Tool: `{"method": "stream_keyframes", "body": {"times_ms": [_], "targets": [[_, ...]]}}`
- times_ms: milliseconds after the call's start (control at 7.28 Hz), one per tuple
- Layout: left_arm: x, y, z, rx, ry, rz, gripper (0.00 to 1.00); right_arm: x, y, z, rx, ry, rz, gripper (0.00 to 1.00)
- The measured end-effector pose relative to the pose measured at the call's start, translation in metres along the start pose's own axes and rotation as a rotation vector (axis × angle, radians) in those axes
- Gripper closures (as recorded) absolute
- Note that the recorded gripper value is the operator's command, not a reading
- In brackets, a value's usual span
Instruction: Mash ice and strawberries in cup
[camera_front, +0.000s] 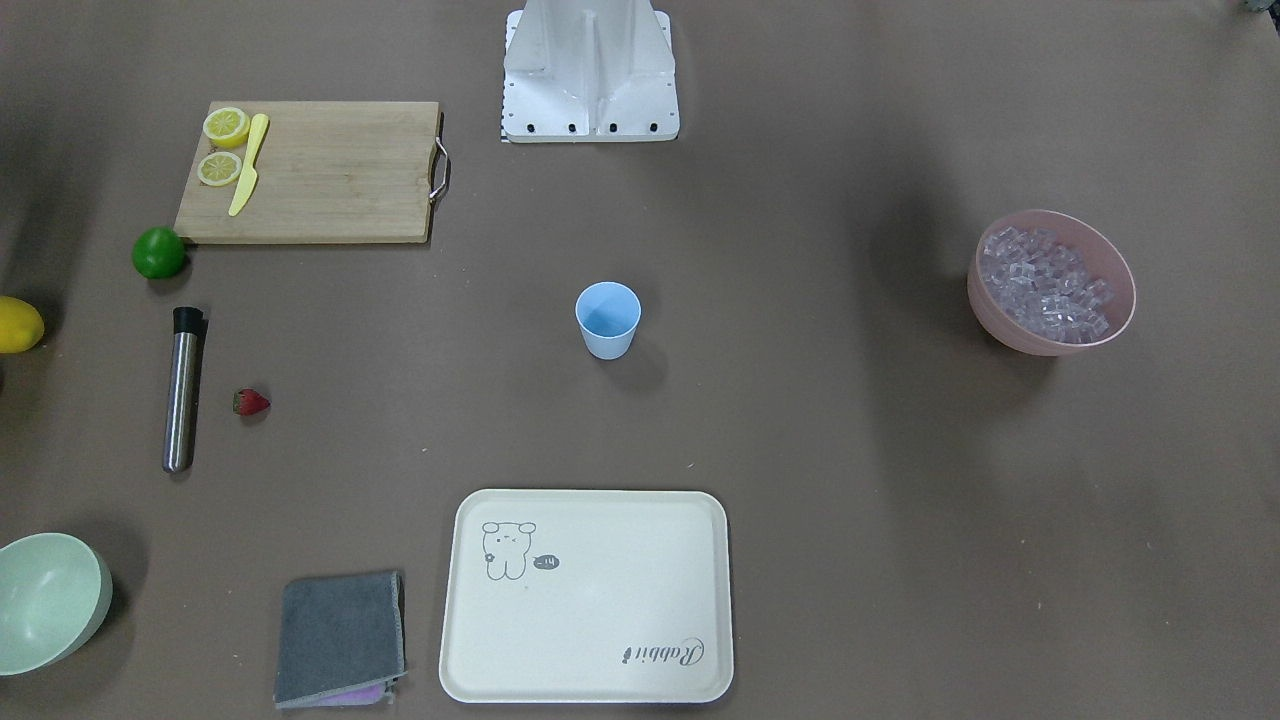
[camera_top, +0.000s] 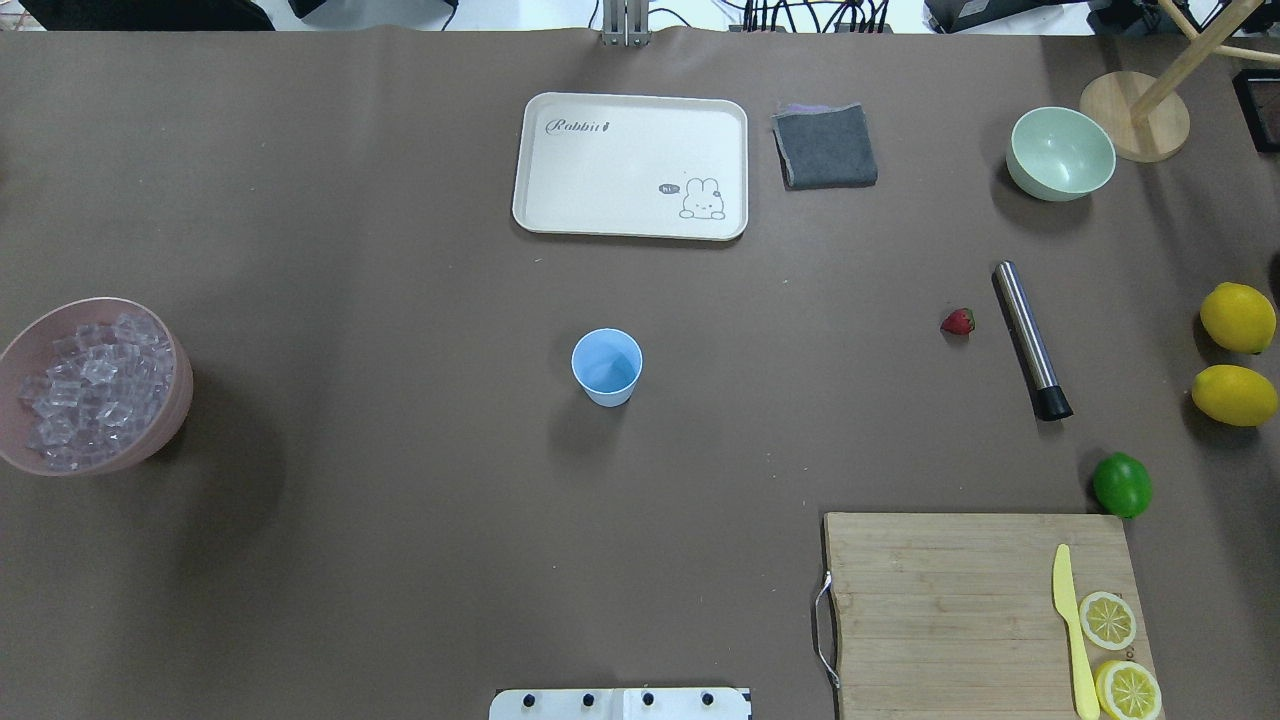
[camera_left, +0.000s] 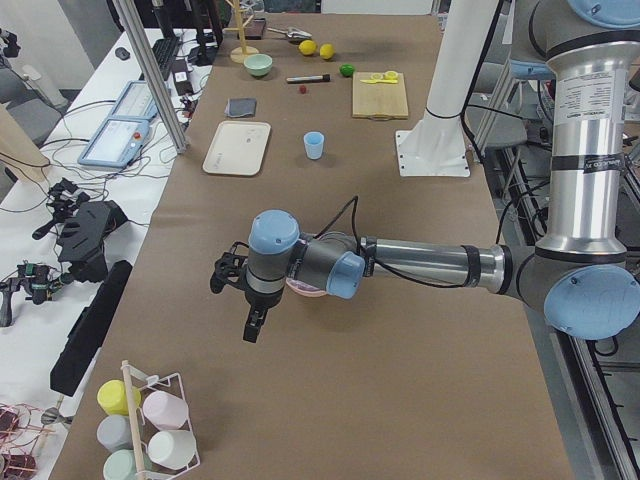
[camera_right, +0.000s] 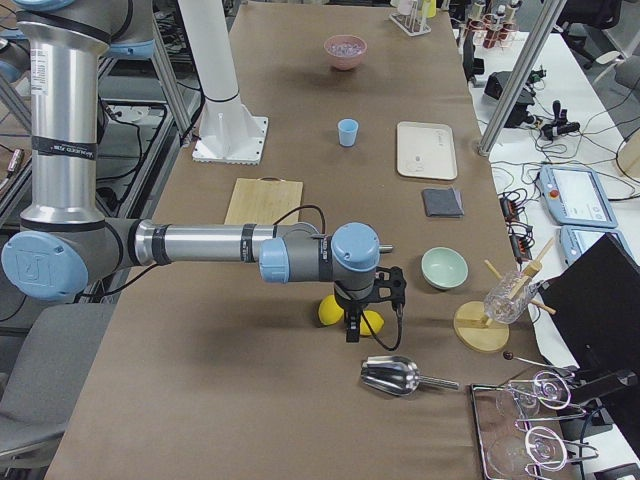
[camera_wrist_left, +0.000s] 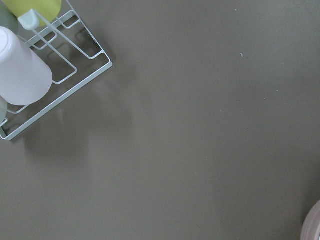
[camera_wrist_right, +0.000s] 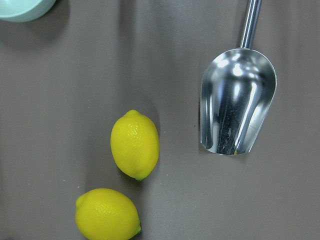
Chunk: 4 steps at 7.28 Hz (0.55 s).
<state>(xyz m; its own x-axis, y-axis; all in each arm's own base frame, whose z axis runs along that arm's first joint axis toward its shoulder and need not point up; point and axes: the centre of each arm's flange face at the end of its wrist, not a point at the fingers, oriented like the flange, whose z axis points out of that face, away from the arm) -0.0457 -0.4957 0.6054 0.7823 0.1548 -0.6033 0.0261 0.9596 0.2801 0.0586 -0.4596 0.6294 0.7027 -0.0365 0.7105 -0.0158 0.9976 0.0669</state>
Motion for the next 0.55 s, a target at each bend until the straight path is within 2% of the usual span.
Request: {"method": "stream_keyframes", "body": {"times_ms": [549], "targets": [[0.0005,-0.0012,-0.0007,0.011,0.0,0.009,0.02,0.0022,0.0005,0.0021,-0.004,0.008,-0.001,0.0]]}}
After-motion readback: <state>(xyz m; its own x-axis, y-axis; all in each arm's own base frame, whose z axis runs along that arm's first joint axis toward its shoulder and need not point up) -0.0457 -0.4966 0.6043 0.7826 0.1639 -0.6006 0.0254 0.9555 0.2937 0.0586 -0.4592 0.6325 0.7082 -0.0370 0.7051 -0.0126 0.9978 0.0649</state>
